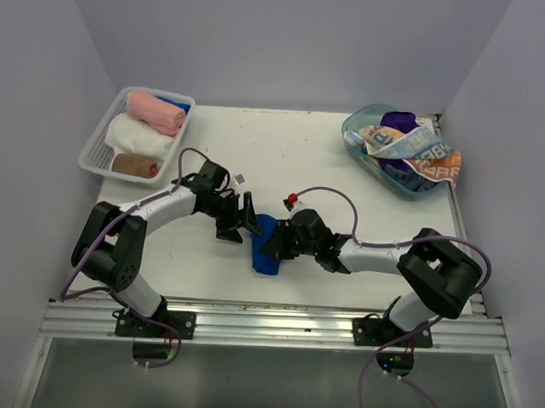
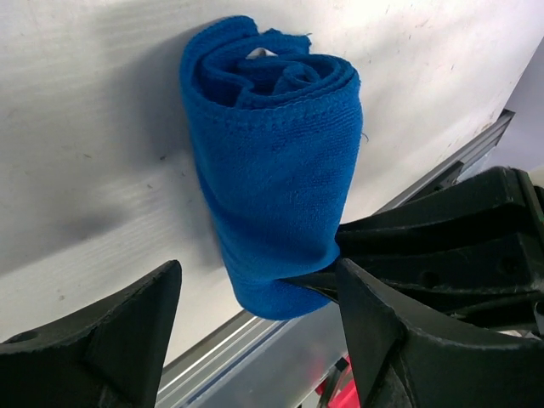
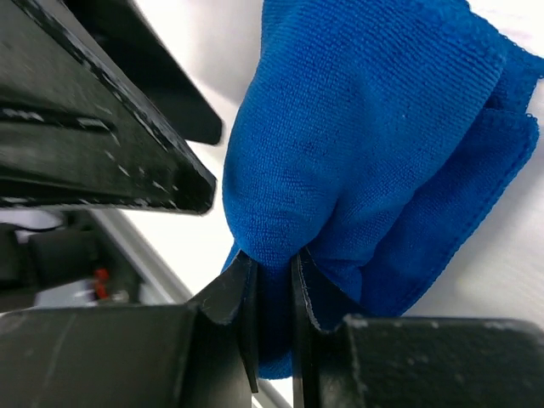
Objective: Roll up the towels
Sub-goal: Roll the towel
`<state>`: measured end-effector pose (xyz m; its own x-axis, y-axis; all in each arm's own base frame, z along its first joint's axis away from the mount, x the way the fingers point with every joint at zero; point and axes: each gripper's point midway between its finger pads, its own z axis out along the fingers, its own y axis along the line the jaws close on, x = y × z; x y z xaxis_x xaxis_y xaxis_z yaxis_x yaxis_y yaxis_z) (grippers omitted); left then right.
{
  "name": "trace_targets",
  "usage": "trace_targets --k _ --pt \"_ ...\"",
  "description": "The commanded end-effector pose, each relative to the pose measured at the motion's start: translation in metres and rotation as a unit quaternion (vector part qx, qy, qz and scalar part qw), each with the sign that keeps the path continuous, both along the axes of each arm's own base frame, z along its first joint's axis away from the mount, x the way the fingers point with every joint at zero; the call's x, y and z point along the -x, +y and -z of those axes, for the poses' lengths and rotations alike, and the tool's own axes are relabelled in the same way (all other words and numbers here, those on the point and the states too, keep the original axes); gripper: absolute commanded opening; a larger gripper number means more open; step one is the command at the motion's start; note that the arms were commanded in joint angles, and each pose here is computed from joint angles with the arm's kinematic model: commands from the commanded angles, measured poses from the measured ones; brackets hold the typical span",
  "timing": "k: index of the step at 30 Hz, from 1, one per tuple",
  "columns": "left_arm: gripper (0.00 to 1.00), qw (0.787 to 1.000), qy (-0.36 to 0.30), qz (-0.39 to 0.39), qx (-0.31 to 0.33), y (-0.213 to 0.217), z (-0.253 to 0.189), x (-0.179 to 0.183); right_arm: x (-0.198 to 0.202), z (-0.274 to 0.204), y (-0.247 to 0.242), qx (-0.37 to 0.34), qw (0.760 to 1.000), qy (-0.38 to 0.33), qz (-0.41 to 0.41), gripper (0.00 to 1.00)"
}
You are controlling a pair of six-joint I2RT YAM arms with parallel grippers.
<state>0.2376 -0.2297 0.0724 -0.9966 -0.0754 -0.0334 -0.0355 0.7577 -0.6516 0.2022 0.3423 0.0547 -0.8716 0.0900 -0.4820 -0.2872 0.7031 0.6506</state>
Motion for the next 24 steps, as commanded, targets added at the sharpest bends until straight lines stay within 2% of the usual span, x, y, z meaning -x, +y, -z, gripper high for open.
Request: trace_targets --k 1,5,10,13,14,16,17,20,24 --pt "0.76 0.999 -0.007 0.011 0.039 -0.013 -0.004 0.001 0.014 -0.009 0.019 -0.093 0.994 0.049 -0.014 0.0" --pt "0.74 0.999 0.003 0.014 0.036 -0.013 0.007 0.006 0.016 -0.009 0.022 -0.124 0.99 0.06 -0.018 0.0" --pt "0.69 0.999 0.013 0.019 0.033 -0.017 0.019 0.007 0.02 0.0 0.02 -0.123 0.989 0.076 -0.015 0.0" --pt "0.58 0.999 0.016 0.02 0.032 -0.021 0.021 0.005 0.022 0.009 0.014 -0.101 0.991 0.083 -0.01 0.0" --pt "0.49 0.999 0.015 0.02 0.032 -0.022 0.019 0.004 0.021 0.004 0.014 -0.096 0.992 0.078 -0.01 0.09" --pt "0.41 1.0 0.012 0.013 0.024 -0.02 0.018 0.002 0.015 0.004 0.007 -0.057 0.997 0.055 -0.009 0.23" --pt "0.34 1.0 0.005 0.011 0.022 -0.02 0.015 -0.002 0.015 0.006 0.0 -0.022 0.998 0.062 -0.007 0.37" --pt "0.26 1.0 -0.004 -0.004 0.009 -0.017 0.009 -0.005 0.005 -0.014 -0.018 0.039 0.999 0.018 0.001 0.6" --pt "0.24 1.0 -0.003 -0.017 0.004 -0.015 0.006 -0.006 -0.004 -0.041 -0.041 0.118 0.992 -0.035 -0.001 0.68"
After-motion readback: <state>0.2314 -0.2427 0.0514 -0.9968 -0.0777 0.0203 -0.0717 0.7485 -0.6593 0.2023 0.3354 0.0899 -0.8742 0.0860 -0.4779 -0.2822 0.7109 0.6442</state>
